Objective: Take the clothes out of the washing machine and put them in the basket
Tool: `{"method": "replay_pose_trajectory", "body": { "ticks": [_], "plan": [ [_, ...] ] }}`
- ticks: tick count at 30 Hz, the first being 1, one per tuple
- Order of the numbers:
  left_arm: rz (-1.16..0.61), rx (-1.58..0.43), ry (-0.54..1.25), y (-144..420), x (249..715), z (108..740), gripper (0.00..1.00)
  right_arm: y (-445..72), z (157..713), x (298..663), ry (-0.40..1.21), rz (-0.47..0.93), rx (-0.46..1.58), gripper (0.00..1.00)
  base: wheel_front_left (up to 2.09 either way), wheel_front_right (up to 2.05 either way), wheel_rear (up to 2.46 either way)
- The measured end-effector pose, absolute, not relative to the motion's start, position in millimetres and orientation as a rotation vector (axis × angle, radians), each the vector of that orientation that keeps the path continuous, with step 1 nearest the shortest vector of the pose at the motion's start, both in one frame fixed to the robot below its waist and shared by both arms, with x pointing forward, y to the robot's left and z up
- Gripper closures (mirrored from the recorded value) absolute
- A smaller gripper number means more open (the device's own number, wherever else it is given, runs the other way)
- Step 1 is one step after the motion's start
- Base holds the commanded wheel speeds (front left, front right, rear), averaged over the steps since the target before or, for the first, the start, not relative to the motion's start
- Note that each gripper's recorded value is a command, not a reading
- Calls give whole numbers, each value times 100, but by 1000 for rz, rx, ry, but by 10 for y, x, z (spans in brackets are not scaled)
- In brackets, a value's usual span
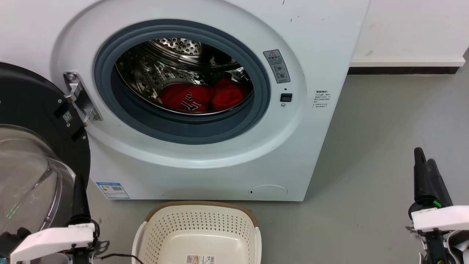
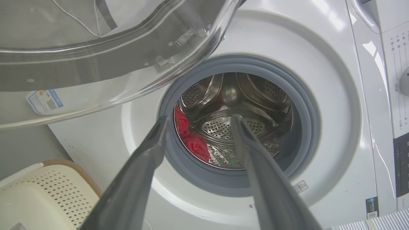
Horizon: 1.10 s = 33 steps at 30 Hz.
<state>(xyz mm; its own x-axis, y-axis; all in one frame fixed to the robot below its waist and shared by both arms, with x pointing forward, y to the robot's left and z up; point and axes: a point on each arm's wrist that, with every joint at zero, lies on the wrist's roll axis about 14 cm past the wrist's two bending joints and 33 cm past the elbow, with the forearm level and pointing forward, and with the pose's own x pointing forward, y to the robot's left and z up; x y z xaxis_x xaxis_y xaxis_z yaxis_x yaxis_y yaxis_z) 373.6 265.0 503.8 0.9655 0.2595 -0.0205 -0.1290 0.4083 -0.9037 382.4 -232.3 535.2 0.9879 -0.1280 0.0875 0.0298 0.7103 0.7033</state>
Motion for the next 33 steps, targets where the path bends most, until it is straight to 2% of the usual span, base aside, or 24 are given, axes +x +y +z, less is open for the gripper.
{"method": "replay_pose_trajectory", "body": {
  "ticks": [10,19,33],
  "plan": [
    [223,-916,-216,2638,3798,5471,0,-2163,5692,3861,-216,-17,553,0,0,0,0],
    [140,-693,-232,2309,3823,5698,0,-2012,5834,3862,-253,26,383,0,0,0,0],
    [35,-379,-208,1878,3804,5697,0,-1846,5902,3822,-279,63,150,0,0,0,0]
  ]
}}
